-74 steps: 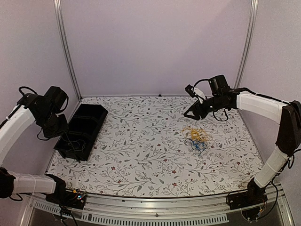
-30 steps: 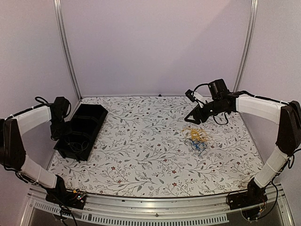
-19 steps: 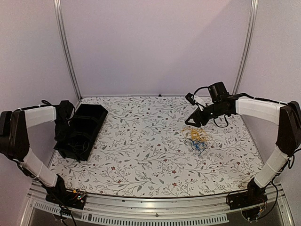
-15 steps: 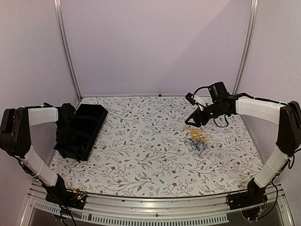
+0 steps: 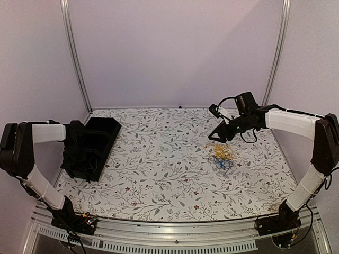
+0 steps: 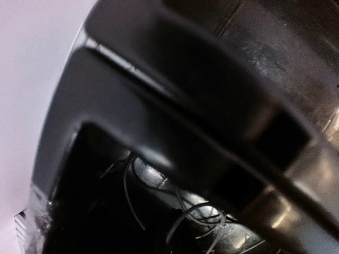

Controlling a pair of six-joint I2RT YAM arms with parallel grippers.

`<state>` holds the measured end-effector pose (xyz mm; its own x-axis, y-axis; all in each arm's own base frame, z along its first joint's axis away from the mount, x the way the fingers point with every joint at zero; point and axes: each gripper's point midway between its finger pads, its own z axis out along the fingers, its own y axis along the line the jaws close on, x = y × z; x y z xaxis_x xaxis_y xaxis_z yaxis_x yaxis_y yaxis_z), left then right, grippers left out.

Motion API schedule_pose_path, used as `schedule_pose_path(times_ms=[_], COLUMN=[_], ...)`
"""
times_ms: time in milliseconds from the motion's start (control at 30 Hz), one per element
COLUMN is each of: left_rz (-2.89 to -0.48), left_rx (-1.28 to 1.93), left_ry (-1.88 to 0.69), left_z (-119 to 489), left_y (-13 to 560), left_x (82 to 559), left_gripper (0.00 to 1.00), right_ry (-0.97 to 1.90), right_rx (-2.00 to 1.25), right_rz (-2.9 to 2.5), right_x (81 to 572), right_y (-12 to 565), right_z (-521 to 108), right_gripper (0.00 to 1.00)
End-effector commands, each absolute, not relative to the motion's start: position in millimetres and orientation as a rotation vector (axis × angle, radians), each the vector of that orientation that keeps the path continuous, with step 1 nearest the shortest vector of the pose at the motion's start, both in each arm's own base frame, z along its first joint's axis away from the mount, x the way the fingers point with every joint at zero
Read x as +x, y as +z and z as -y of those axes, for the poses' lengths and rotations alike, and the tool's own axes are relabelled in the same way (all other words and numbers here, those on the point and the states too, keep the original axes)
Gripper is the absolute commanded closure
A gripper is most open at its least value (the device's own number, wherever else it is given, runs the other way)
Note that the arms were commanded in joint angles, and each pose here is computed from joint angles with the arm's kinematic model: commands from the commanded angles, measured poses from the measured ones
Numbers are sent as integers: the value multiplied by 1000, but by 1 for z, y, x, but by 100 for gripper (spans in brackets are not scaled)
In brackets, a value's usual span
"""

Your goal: Untangle the cables

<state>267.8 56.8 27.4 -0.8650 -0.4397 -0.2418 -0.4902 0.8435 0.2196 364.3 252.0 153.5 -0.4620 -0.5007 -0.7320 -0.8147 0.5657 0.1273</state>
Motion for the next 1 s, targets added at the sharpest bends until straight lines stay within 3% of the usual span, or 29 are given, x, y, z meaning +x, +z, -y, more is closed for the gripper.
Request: schedule_pose_path(times_ms=[0, 267, 600, 967], left_rz=[-2784, -2749, -2639, -2271], left_rx=[-721, -703, -660, 61], left_ry=[357, 331, 168, -279], left_z=[-53, -52, -37, 129], left_y=[55, 97, 152, 249], left_x=[286, 294, 323, 419], left_gripper=[86, 66, 62, 60], right_ry=[629, 634, 616, 422], right_rx=[-1051, -1053, -1051, -1042], right_rz=[-2107, -2107, -2105, -2144], right_x=[369, 369, 368, 381], right_y=[165, 165, 167, 167], right_z=[-256, -257, -255, -205], right_gripper=[39, 39, 39, 41])
